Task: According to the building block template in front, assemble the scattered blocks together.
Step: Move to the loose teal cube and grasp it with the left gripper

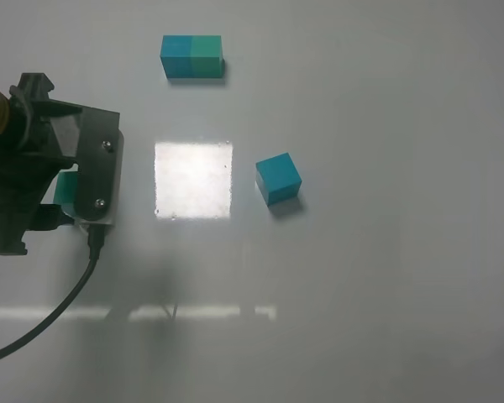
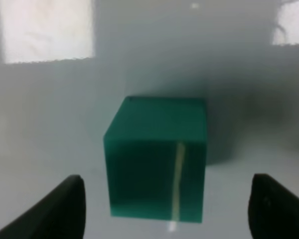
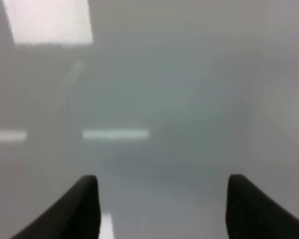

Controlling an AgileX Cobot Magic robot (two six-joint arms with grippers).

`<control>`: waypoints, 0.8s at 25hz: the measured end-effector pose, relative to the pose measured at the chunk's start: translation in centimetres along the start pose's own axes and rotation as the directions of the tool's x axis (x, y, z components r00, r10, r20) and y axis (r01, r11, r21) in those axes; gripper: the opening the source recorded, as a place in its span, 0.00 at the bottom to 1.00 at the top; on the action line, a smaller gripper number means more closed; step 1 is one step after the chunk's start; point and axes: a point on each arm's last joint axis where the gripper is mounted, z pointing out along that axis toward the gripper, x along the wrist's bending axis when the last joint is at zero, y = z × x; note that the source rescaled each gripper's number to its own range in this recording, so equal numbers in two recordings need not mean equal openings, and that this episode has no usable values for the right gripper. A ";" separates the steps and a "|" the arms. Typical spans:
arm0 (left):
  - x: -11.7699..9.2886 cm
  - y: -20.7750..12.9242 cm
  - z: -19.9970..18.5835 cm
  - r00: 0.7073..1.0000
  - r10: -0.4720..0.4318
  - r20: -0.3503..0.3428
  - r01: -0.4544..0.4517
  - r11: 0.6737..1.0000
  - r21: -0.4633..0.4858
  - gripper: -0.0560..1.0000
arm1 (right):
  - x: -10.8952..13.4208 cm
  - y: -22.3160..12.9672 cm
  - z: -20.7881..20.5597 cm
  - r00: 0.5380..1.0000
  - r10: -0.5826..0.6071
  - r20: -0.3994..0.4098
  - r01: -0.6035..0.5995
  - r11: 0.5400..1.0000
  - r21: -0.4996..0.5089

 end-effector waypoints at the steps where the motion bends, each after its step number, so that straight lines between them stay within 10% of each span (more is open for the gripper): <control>1: 0.0 0.1 0.2 1.000 0.003 0.005 -0.003 1.000 0.003 0.82 | 0.0 0.0 0.0 1.000 0.000 0.000 0.000 1.000 0.000; 20: 0.4 0.6 2.8 1.000 0.005 0.015 -0.005 1.000 0.017 0.76 | 0.0 0.0 0.0 1.000 0.001 0.000 -0.001 1.000 0.000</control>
